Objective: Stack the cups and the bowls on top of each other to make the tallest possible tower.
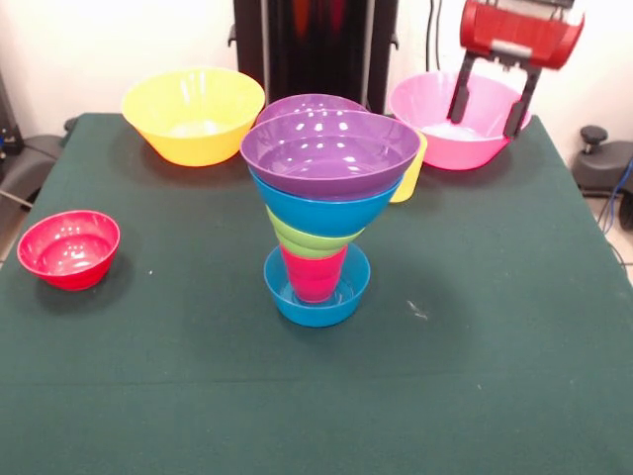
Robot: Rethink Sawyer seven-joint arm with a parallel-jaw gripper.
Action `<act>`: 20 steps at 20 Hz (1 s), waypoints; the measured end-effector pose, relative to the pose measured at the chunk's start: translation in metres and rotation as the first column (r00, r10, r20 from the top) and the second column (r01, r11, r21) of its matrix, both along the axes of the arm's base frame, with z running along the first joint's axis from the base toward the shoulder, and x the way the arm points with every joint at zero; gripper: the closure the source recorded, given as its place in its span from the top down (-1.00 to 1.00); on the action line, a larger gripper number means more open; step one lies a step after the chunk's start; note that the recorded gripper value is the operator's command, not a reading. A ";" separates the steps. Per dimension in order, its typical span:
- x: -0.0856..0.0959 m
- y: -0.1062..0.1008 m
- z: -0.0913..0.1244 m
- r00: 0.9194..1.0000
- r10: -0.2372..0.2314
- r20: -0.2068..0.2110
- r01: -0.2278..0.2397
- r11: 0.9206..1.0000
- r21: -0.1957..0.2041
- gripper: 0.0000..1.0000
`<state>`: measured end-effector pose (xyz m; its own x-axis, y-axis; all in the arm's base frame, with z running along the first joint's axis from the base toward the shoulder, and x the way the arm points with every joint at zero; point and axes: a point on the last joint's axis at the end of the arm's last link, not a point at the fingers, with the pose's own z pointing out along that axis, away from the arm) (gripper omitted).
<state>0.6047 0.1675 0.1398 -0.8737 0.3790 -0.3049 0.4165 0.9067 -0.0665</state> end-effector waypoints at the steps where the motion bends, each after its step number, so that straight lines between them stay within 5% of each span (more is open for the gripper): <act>1: -0.003 0.001 -0.013 1.000 -0.009 -0.004 0.009 1.000 0.000 1.00; 12: -0.030 0.003 -0.063 0.994 -0.080 -0.073 0.078 0.997 -0.026 1.00; 16: -0.045 0.010 -0.064 0.992 -0.086 -0.095 0.080 0.995 -0.060 1.00; 20: -0.064 0.020 -0.049 0.981 -0.097 -0.167 0.080 0.991 -0.105 1.00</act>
